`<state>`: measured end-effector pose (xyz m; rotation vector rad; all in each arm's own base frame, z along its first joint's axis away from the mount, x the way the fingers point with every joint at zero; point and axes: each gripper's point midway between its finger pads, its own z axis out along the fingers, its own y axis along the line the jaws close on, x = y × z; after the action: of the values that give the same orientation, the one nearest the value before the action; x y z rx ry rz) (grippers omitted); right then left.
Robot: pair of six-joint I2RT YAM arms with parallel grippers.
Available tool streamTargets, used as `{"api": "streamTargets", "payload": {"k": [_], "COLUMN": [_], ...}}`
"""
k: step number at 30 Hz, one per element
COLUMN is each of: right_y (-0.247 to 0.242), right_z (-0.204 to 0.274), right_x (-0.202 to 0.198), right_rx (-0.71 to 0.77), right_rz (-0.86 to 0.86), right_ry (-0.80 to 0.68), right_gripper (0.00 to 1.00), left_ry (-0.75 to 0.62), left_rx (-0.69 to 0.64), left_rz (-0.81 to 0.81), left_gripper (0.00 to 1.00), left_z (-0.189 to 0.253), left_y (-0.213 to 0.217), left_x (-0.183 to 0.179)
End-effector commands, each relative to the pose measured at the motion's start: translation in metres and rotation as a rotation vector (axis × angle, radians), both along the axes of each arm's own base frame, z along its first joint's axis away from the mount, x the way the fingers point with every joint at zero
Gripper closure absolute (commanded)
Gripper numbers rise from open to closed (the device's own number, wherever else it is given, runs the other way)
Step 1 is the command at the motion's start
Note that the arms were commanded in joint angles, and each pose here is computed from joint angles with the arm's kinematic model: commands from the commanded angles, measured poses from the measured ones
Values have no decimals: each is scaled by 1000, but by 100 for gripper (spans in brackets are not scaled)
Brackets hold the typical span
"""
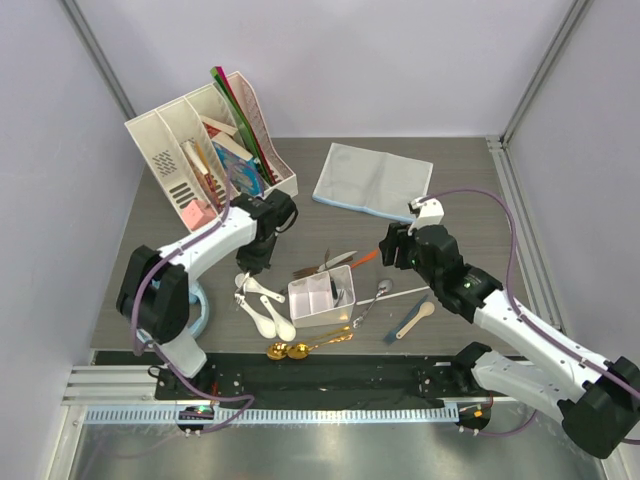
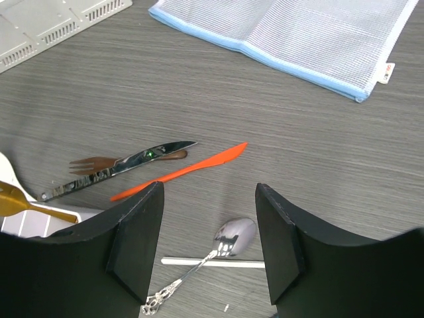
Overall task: Sort the eating utensils into containers
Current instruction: Pick up the fork at the center of the board.
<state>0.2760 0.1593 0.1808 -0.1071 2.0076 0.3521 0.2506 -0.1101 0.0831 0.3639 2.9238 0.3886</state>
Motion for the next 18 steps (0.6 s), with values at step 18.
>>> {"api": "streamTargets", "payload": {"k": [18], "right_y": [7], "right_z": [24], "right_x": [12], "right_rx": [22], "right_rz": [-17], "right_ry": [3], "right_gripper": [36], "left_ry": [-320], "left_rx": [152], "left_rz": [-155], "left_gripper": [100], "left_z": [95], "left_y": [-18], "left_x": [35]}}
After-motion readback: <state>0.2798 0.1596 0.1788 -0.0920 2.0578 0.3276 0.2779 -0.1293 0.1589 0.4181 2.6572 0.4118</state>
